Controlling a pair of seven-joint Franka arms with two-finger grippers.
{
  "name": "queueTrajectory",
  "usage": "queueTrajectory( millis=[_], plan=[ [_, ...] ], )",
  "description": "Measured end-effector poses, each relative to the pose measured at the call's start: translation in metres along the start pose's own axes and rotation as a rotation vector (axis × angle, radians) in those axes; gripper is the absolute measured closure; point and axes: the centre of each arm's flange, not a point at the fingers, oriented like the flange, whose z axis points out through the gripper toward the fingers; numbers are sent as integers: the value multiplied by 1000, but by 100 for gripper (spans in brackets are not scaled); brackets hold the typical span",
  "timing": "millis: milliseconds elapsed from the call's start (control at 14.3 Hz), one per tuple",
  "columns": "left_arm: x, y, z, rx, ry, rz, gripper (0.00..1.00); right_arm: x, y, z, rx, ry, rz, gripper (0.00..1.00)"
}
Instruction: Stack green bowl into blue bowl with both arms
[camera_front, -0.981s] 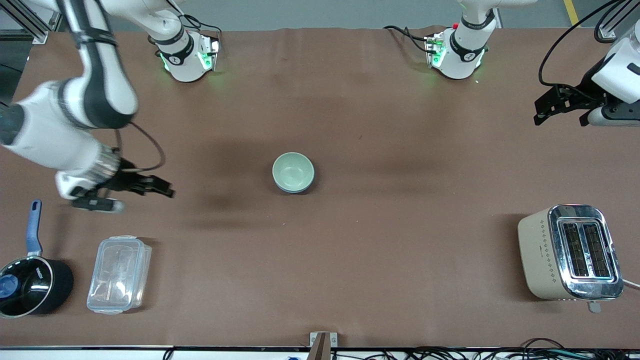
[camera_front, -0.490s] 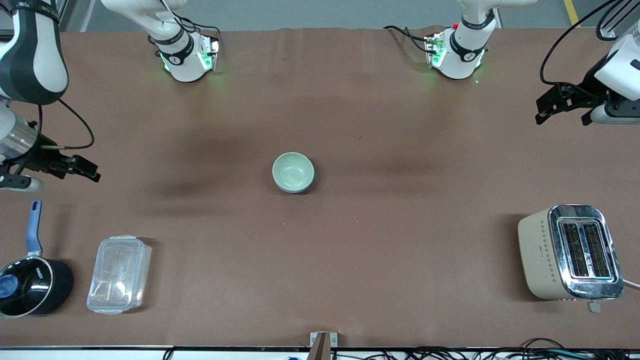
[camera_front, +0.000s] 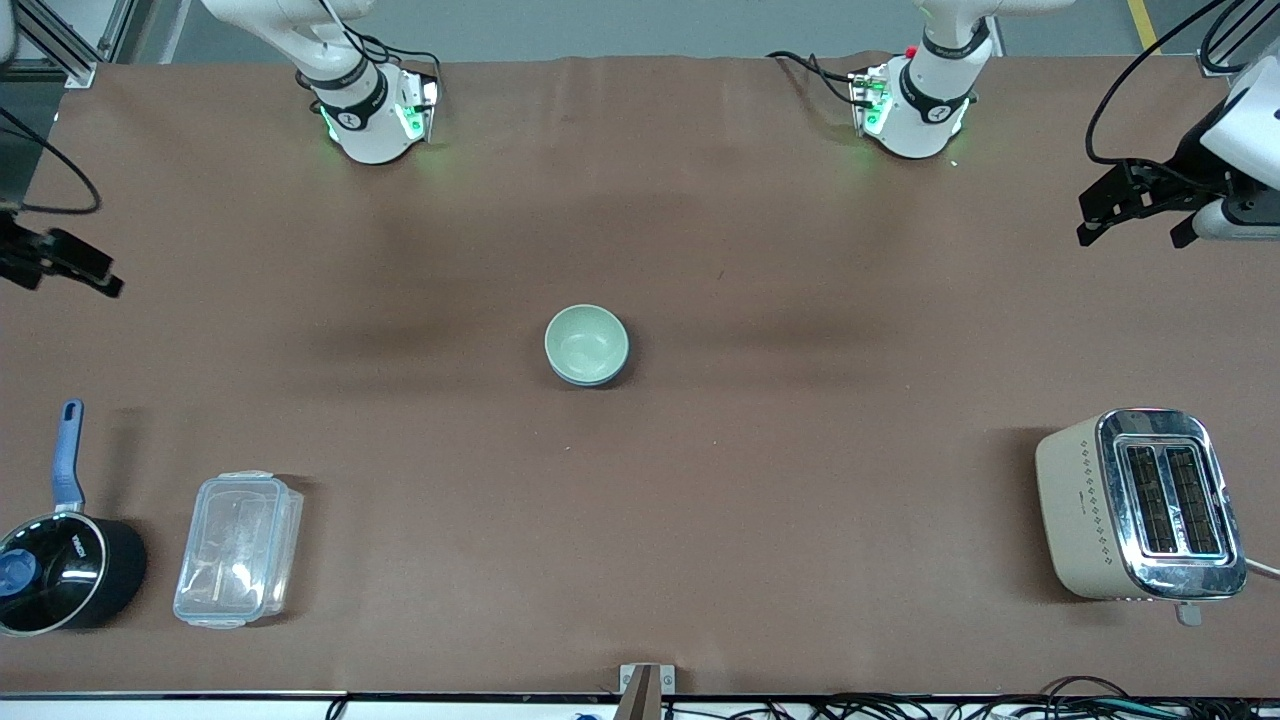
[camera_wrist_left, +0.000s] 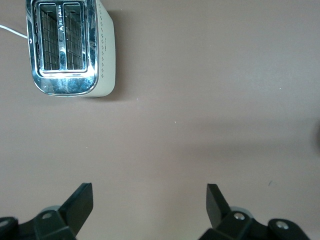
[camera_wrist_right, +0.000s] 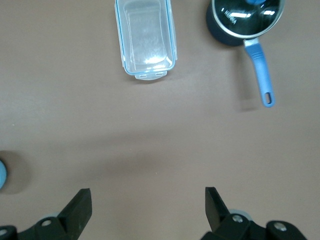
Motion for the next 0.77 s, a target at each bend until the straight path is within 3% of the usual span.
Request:
queueTrajectory(
  millis=[420,561,771],
  plan=[
    [-2,0,0,1,-18,0,0,5,18,-30,-10,17,-69,0],
    [-2,0,0,1,-20,0,0,7,17,-28,-10,-18,-79,0],
    [-3,1,0,1,-23,2,0,1,10,-15,0,-110,-92,0]
  ],
)
